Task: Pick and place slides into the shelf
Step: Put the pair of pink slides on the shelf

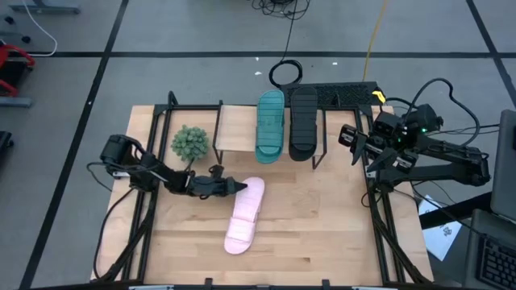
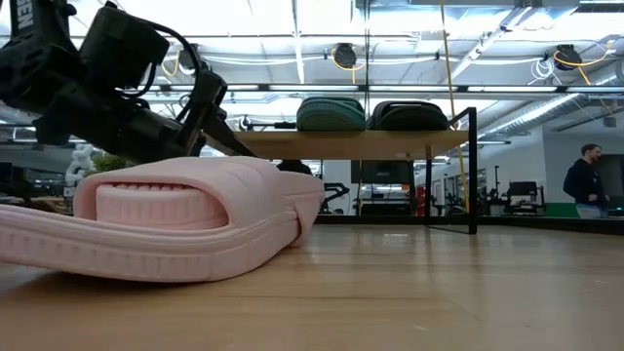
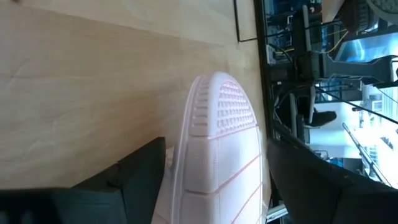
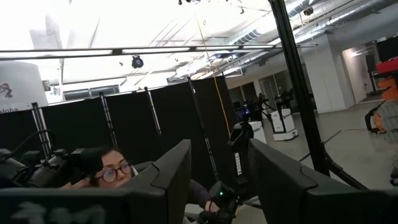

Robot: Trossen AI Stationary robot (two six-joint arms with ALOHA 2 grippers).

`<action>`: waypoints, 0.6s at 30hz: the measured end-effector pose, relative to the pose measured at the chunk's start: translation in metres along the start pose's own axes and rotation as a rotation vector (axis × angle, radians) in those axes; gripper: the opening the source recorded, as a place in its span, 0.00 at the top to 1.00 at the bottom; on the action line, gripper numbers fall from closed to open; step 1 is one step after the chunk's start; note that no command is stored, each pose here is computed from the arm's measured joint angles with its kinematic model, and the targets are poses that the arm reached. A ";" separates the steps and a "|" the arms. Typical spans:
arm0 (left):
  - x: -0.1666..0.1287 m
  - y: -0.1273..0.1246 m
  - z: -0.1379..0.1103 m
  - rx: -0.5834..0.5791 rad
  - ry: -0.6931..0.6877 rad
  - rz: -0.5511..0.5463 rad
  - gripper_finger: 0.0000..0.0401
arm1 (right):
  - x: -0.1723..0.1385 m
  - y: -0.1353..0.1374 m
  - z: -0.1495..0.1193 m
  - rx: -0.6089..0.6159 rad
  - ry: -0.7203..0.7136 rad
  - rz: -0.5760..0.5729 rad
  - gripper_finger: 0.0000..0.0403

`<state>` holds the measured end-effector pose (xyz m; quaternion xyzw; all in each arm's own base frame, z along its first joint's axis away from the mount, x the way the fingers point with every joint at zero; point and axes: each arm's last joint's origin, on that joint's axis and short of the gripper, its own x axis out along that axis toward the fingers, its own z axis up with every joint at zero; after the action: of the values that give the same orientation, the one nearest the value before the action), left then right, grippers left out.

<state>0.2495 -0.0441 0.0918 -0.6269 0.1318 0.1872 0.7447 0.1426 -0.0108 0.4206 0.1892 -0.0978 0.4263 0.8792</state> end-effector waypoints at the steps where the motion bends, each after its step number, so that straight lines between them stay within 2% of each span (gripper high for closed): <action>1: 0.000 0.001 0.000 0.003 0.002 0.013 0.32 | 0.000 0.000 0.000 0.000 0.000 0.000 0.62; 5: 0.000 0.002 0.000 0.013 0.006 0.024 0.40 | 0.000 0.000 0.000 0.000 -0.001 -0.001 0.62; 14: 0.008 -0.005 -0.004 0.115 0.050 0.061 0.72 | 0.000 0.000 0.000 -0.004 -0.004 -0.003 0.62; 18: 0.009 -0.005 -0.005 0.119 0.054 0.074 0.82 | 0.000 0.000 0.000 -0.004 -0.005 -0.003 0.62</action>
<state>0.2601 -0.0486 0.0919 -0.5809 0.1861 0.1896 0.7695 0.1425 -0.0109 0.4207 0.1885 -0.1005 0.4242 0.8800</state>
